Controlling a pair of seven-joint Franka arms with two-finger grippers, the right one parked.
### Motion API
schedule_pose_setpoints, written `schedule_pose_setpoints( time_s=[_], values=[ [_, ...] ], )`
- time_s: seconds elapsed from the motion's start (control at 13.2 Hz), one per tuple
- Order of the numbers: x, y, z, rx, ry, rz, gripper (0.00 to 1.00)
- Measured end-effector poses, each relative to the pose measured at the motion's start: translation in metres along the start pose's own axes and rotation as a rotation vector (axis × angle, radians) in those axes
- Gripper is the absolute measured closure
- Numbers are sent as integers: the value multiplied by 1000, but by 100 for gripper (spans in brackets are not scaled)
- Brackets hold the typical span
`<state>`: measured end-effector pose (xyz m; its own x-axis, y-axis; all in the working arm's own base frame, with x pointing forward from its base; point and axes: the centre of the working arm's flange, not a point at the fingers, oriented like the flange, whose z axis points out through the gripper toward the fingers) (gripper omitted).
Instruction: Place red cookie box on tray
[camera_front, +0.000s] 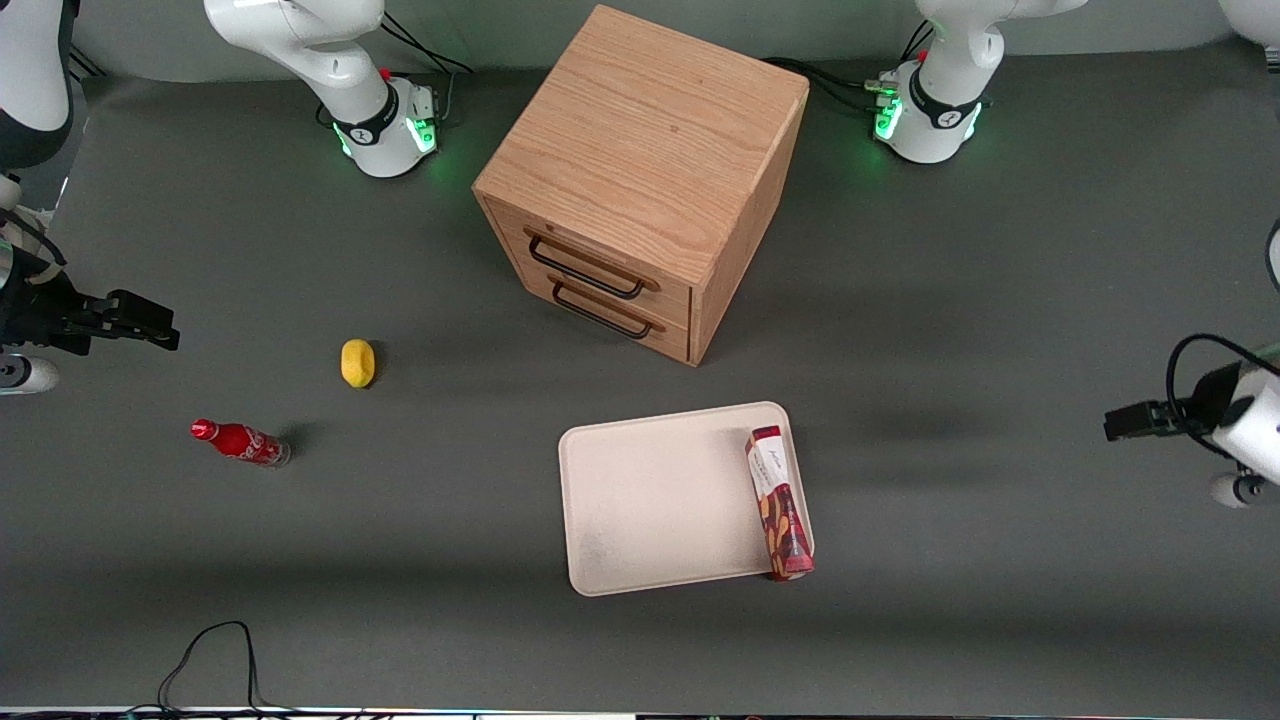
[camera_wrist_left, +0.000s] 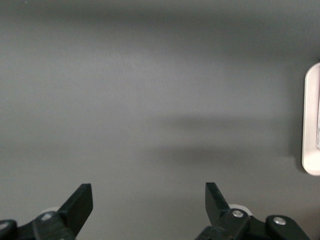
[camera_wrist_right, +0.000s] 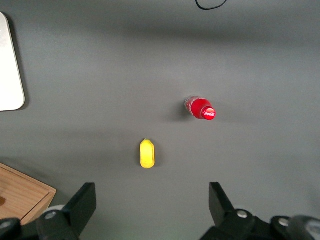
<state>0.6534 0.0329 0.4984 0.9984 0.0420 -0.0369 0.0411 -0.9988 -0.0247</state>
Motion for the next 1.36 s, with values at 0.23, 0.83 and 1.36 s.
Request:
schedule_pose_setpoints(
  time_s=[0.23,0.83,1.36],
  values=[
    [-28,5,-21,-2,11,8,0],
    [-46,6,-48,-1,-49,4,0],
    [-53,0,-77,40,-47,-26,0]
  ],
)
